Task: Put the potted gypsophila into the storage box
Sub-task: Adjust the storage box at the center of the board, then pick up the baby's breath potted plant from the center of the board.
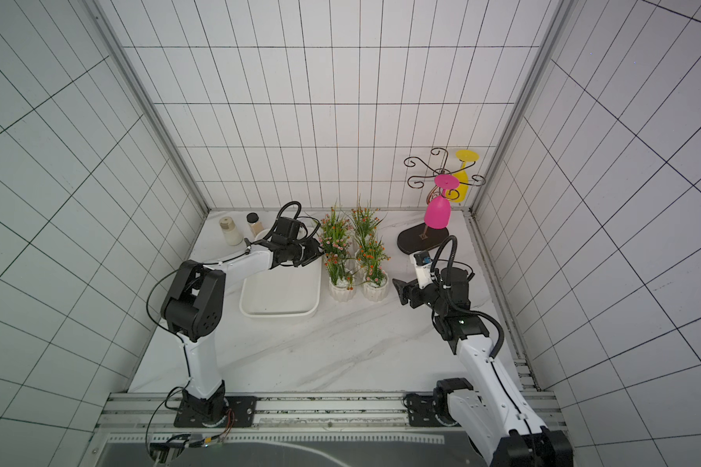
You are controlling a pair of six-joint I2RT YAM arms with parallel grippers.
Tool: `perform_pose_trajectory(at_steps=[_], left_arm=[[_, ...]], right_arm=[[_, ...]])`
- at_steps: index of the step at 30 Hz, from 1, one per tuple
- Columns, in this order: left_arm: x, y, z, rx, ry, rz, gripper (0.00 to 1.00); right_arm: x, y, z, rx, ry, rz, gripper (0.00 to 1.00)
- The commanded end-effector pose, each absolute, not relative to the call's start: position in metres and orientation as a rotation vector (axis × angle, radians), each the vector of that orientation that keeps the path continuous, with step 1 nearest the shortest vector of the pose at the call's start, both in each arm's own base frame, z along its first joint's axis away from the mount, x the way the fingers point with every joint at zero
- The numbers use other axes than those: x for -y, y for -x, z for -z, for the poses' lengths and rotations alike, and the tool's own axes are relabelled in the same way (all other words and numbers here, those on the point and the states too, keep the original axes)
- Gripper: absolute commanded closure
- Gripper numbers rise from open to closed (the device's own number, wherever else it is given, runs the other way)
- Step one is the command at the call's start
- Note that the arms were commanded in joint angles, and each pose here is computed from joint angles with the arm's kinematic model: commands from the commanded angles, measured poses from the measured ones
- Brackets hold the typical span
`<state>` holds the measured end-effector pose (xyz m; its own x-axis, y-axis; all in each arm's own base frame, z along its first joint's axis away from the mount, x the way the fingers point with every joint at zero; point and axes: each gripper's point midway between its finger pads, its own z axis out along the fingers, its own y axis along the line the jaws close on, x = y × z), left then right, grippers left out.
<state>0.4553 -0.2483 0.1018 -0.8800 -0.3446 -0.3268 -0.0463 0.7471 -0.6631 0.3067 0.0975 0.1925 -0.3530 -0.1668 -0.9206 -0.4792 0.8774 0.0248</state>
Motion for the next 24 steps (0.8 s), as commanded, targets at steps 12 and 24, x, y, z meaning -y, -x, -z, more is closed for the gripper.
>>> perform_pose_trajectory(at_steps=[12,24], left_arm=[[0.169,-0.374,-0.196,-2.256,0.068,1.030,0.40],[0.161,-0.350,-0.200,-2.208,-0.239,0.888,0.36]], right_arm=[[-0.120,-0.287,-0.150,-1.887,0.763,-0.383,0.13],[-0.126,-0.288,-0.123,-1.896,0.871,-0.383,0.12]])
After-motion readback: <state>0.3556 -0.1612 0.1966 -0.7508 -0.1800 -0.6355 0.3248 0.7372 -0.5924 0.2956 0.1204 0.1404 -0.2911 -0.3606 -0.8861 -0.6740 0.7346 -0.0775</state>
